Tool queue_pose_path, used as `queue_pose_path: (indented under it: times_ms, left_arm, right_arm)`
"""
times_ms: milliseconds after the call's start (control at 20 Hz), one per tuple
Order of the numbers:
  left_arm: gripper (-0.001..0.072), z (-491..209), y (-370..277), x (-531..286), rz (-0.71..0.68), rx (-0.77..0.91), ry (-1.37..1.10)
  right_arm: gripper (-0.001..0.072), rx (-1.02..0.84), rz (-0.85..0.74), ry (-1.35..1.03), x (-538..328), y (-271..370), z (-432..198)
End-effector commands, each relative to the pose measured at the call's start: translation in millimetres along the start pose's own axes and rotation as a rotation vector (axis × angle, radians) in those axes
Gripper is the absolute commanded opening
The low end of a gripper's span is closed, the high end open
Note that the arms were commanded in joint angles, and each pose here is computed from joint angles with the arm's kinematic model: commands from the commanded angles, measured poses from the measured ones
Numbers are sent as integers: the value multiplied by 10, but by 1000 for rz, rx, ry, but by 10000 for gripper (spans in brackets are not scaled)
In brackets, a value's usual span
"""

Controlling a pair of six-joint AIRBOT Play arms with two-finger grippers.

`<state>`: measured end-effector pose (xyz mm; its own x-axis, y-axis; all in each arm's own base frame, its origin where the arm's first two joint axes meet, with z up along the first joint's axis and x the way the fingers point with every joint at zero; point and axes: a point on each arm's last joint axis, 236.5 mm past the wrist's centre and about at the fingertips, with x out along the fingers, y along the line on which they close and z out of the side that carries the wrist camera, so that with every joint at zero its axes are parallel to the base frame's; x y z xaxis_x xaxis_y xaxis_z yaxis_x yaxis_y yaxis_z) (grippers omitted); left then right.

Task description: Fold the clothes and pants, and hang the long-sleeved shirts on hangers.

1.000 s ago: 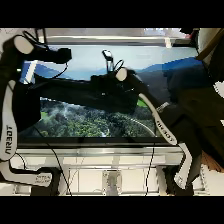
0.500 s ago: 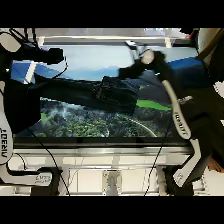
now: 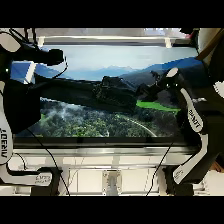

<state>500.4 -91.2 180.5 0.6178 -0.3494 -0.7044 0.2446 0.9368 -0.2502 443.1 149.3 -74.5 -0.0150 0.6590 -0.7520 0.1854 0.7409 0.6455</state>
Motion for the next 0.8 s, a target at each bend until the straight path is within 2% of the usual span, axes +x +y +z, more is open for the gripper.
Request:
queue_pose_path:
  times_ms: [0,150,250,300,350,400,600,750]
  left_arm:
    - [14,-13,1,-5,-1,-1,5]
    - [14,-25,-1,-5,-1,-1,11]
    - [14,-24,0,-5,-1,0,10]
    - [14,-25,-1,-5,-1,0,11]
    - [14,-25,0,-5,-1,0,11]
    - [14,-27,1,-5,-1,0,11]
    - [14,-69,10,16,0,-1,28]
    - [14,-254,-134,121,-25,12,90]
  right_arm:
    - [700,95,167,-31,338,108,82]
    - [697,88,175,-129,473,254,285]
    - [658,33,230,-132,533,488,259]
    - [445,5,269,-128,544,621,230]
    - [167,-8,310,-119,526,737,201]
    - [63,-44,339,-101,488,840,154]
    - [49,-173,314,-31,-3,892,-69]
    - [49,-233,125,15,-527,565,-359]
